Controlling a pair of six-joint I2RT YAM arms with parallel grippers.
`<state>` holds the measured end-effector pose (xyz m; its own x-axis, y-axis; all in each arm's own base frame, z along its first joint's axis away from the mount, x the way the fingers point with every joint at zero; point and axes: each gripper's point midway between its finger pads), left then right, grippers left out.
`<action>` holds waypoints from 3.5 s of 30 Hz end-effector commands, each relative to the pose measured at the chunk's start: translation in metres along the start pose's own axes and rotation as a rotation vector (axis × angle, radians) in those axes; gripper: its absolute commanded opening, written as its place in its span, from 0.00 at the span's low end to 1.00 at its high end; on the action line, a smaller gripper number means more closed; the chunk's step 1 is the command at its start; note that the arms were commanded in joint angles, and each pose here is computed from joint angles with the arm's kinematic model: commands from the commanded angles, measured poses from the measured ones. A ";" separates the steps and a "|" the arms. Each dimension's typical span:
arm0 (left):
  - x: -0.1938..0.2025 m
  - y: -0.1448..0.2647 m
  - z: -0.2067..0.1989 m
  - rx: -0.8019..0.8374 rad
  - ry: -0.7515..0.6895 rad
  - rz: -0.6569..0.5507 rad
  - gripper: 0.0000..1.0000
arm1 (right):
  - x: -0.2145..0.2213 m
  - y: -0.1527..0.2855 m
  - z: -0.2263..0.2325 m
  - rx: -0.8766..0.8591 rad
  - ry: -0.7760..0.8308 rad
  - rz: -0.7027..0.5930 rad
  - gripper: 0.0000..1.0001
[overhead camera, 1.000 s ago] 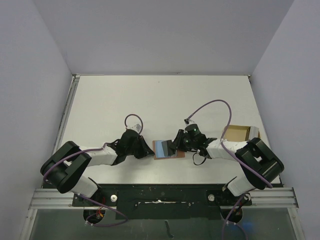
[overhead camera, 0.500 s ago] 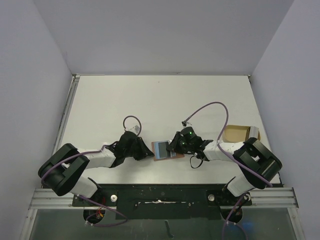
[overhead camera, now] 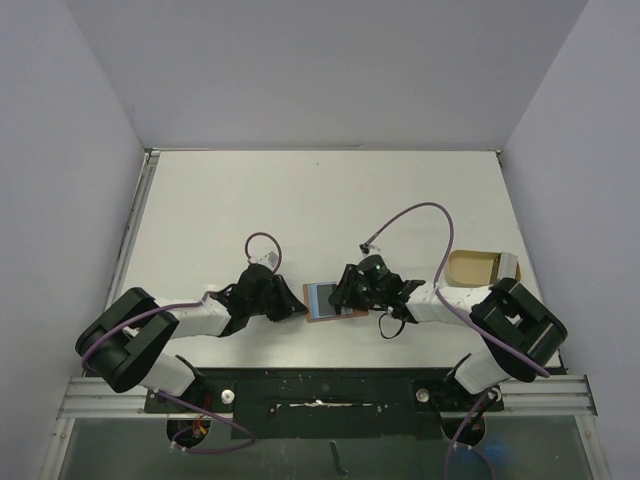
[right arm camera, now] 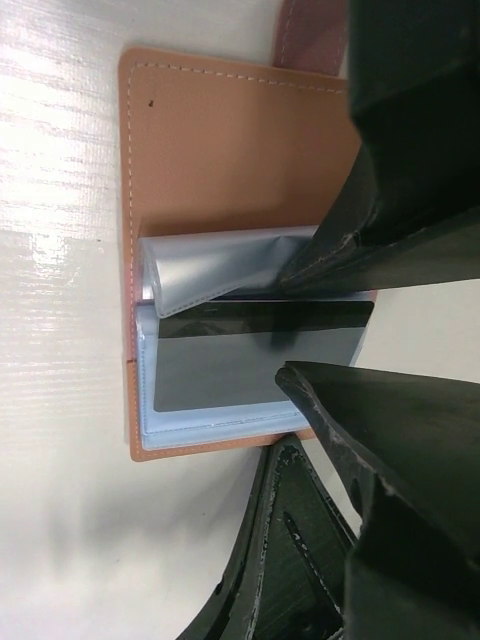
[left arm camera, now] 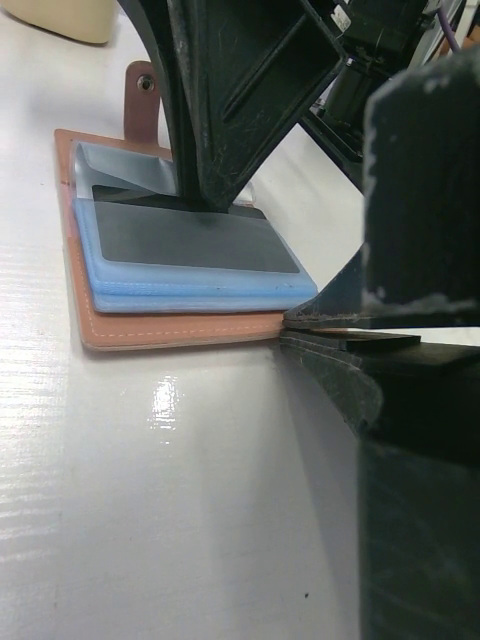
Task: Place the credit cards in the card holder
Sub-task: Insert the credit card into the card holder, then turn over the card slot in the card holder.
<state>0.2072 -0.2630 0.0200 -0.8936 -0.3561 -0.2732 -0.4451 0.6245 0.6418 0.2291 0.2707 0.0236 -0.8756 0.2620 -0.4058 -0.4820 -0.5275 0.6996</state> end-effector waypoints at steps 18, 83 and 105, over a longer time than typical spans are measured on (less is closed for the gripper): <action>-0.009 -0.004 -0.024 0.081 -0.049 -0.024 0.00 | -0.005 -0.010 0.021 0.014 0.179 0.029 0.17; -0.022 -0.001 -0.061 0.230 -0.103 -0.062 0.20 | 0.012 -0.009 -0.003 0.048 0.172 0.046 0.08; -0.033 0.022 -0.077 0.240 -0.186 -0.107 0.00 | 0.003 -0.007 0.018 0.021 0.193 0.033 0.12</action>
<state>0.2218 -0.2852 0.0805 -0.8540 -0.3244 -0.4067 -0.4970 0.7400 0.4532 0.2242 0.2798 0.0184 -0.8777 0.0851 -0.4716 -0.4474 -0.4981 0.7428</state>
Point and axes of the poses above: each gripper's point midway between its finger pads, its own y axis back along the fingers, its own z axis along the line the jaws close on, x = y × z, and after that the axes turned 1 degree about -y, right-handed
